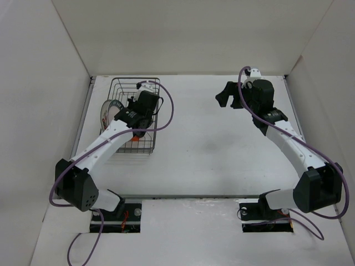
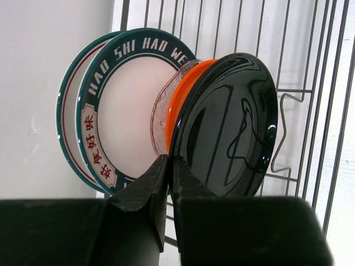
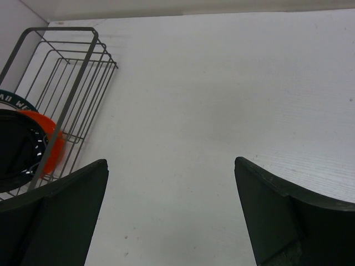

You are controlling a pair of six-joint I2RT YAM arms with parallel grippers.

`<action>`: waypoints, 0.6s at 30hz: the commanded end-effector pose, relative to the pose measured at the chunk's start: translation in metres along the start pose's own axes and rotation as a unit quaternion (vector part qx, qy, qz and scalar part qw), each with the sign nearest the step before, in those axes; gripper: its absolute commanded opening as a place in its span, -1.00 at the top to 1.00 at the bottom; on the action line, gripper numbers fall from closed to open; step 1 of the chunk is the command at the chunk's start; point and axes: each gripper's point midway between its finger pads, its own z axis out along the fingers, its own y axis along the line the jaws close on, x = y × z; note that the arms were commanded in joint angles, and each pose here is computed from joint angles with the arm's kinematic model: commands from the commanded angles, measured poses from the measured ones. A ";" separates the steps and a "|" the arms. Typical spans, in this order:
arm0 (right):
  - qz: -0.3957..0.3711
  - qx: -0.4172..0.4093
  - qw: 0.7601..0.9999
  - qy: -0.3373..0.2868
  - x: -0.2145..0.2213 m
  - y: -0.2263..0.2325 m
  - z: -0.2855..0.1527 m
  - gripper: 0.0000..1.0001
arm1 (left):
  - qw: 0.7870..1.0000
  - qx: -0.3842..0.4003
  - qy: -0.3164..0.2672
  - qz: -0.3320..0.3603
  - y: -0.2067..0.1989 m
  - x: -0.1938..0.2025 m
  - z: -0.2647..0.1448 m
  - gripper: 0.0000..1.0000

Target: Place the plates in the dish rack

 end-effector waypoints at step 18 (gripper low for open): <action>-0.020 0.051 0.998 -0.038 -0.061 0.024 -0.031 -1.00 | 0.986 0.069 -0.131 -0.077 0.029 -0.115 -0.047 -1.00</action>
